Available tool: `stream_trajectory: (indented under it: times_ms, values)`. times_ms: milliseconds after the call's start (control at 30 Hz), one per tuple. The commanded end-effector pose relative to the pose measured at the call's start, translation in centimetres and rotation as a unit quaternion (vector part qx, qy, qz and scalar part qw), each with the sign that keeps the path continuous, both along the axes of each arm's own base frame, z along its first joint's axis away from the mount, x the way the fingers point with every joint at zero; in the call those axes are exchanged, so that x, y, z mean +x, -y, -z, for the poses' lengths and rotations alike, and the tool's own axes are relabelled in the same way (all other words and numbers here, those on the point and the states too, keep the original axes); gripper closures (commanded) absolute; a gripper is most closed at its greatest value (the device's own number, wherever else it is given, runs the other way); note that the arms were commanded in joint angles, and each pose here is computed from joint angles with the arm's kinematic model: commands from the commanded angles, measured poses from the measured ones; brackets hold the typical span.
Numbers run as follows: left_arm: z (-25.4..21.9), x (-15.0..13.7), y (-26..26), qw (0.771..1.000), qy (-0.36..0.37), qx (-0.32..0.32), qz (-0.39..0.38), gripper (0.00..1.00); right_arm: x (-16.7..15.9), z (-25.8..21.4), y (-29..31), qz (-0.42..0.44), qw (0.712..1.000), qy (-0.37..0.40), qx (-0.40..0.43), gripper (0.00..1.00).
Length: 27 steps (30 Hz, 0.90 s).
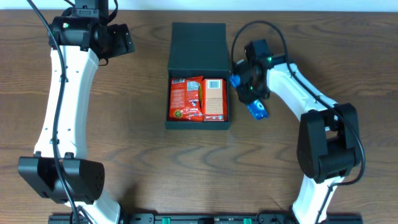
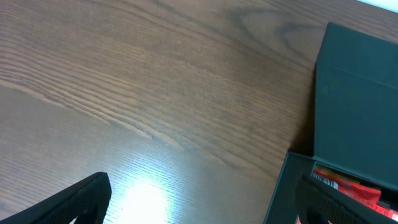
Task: Pack container
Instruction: 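Lift the Oreo pack and lower it into the box's left side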
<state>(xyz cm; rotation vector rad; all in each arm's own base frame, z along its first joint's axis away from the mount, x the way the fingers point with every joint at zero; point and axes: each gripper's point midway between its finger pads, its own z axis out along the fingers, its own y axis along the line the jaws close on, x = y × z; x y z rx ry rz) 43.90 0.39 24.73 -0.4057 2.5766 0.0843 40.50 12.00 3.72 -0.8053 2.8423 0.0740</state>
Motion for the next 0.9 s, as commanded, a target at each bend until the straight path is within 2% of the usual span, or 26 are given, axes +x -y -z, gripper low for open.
stream_trajectory:
  times_ms: [0,333,533,867]
  values:
    - [0.5,0.0,-0.2,1.000,-0.007,0.002,-0.002,0.05,2.1,-2.7,-0.8,0.009,0.999,0.031,0.010,0.68]
    - [0.4,0.0,-1.0,1.000,-0.006,0.023,-0.014,0.05,4.6,-10.0,-2.7,0.068,0.994,0.069,0.058,0.73]
    - [0.3,-0.1,-1.4,0.999,-0.005,0.034,-0.020,0.05,3.1,-10.8,-7.3,0.124,0.983,0.030,0.133,0.74]
    - [0.1,-0.1,-2.3,0.998,-0.004,0.056,-0.033,0.05,0.7,-11.0,-15.5,0.166,0.969,0.012,0.181,0.75]
